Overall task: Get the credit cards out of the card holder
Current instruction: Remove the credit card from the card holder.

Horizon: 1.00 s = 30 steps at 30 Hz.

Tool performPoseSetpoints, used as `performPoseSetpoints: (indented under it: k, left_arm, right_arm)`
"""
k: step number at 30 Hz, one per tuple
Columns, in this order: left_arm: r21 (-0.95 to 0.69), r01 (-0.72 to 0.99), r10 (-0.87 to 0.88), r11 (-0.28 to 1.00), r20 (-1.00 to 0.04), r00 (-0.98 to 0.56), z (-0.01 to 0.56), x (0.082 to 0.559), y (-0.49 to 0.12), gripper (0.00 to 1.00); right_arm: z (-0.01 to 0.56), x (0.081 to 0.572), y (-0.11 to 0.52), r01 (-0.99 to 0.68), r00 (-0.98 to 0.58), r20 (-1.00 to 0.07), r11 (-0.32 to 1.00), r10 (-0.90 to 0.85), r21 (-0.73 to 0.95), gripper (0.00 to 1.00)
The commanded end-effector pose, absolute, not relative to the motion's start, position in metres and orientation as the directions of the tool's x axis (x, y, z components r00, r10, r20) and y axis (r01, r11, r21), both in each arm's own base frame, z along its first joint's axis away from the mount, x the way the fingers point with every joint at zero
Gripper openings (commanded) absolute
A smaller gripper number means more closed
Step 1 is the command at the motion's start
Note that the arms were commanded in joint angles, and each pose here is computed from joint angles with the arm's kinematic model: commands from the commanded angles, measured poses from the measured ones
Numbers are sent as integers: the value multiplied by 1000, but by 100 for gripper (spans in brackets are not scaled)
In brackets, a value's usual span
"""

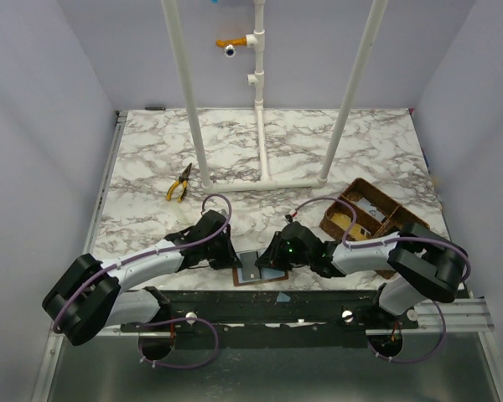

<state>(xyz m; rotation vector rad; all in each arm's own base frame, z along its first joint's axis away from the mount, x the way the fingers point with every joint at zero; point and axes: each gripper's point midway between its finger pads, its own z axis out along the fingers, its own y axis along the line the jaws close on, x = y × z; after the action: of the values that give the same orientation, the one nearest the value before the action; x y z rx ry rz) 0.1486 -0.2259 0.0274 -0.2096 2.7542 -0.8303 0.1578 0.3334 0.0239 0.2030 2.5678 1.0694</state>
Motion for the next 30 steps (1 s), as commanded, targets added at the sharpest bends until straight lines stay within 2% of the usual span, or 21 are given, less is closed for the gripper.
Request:
performPoseSetpoints:
  k: [1, 15, 23, 30]
  left_arm:
    - [-492, -83, -193, 866, -178, -965, 10, 139, -214, 0]
    - [-482, -91, -196, 871, -173, -965, 7, 137, -211, 0]
    - [-468, -106, -203, 877, -163, -966, 4, 135, -207, 0]
    - [-452, -111, -209, 885, -173, -963, 4, 137, -202, 0]
  right_arm:
    - [34, 151, 338, -9, -939, -227, 640, 260, 768, 22]
    - [37, 153, 334, 24, -934, -184, 569, 306, 822, 10]
    - [29, 152, 328, 44, -933, -174, 579, 316, 814, 1]
    - [23, 153, 322, 63, -928, -174, 598, 330, 799, 1]
